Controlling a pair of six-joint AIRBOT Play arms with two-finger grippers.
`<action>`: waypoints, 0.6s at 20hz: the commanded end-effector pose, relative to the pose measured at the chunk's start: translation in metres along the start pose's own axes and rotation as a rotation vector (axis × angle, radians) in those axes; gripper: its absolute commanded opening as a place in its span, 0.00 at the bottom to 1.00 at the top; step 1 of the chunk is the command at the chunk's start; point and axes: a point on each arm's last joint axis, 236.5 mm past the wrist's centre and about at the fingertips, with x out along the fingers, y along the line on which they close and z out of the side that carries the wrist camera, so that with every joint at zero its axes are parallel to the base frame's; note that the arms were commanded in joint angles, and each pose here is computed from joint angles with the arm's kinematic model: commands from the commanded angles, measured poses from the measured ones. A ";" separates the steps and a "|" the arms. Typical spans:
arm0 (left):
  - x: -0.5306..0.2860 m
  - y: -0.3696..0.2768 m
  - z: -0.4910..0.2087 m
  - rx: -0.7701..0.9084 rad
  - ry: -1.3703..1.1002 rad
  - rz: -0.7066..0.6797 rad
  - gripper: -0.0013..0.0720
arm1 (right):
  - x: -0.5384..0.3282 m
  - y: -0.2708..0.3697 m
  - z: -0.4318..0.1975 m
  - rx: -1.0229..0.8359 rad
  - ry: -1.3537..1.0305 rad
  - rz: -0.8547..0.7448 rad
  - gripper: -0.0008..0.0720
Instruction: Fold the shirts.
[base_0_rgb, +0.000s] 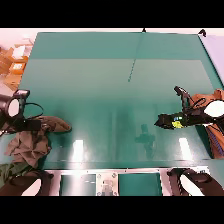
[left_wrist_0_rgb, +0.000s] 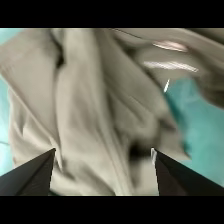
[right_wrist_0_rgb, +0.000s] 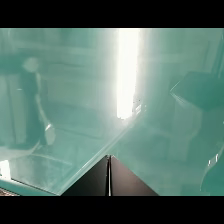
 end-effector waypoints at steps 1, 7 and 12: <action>0.058 0.015 -0.001 0.039 0.042 -0.012 1.00 | 0.000 0.000 0.000 0.000 0.000 0.001 0.04; 0.092 0.025 0.011 0.039 0.083 -0.018 0.05 | 0.000 0.000 0.000 0.000 0.000 0.001 0.04; -0.013 -0.010 0.085 -0.008 -0.146 -0.283 0.05 | 0.000 0.000 0.001 0.000 -0.004 0.000 0.04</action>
